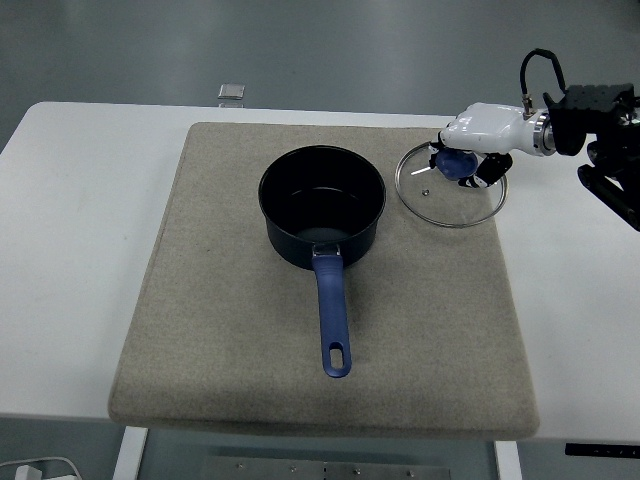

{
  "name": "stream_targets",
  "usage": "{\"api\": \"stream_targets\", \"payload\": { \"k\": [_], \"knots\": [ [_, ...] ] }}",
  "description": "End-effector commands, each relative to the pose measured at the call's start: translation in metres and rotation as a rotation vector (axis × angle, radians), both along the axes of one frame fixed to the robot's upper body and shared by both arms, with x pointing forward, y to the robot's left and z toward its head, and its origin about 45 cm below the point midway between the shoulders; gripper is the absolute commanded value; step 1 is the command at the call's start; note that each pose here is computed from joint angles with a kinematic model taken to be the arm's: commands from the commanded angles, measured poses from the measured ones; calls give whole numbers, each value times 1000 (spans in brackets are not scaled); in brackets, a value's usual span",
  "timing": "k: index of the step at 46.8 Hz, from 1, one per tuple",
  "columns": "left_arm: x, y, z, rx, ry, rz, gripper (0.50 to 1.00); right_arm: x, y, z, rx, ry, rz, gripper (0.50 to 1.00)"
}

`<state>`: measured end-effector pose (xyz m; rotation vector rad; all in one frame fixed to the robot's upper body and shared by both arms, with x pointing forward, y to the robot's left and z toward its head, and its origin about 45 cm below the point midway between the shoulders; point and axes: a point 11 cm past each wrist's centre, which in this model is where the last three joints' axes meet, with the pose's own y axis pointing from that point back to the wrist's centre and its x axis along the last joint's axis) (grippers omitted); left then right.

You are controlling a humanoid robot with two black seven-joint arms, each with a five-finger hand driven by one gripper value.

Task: Lift the pot lid and place it to the right of the pot.

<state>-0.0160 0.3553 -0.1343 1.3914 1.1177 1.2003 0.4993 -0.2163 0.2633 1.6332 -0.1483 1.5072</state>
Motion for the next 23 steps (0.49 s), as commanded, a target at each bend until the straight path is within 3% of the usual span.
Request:
{"api": "stream_targets", "payload": {
  "k": [1,23],
  "knots": [
    [0,0,0,-1,0,1,1000,-1,0,-2,0,2,0,500],
    [0,0,0,0,0,0,1000,-4,-2,-10,5,10,-1,500]
  ]
}}
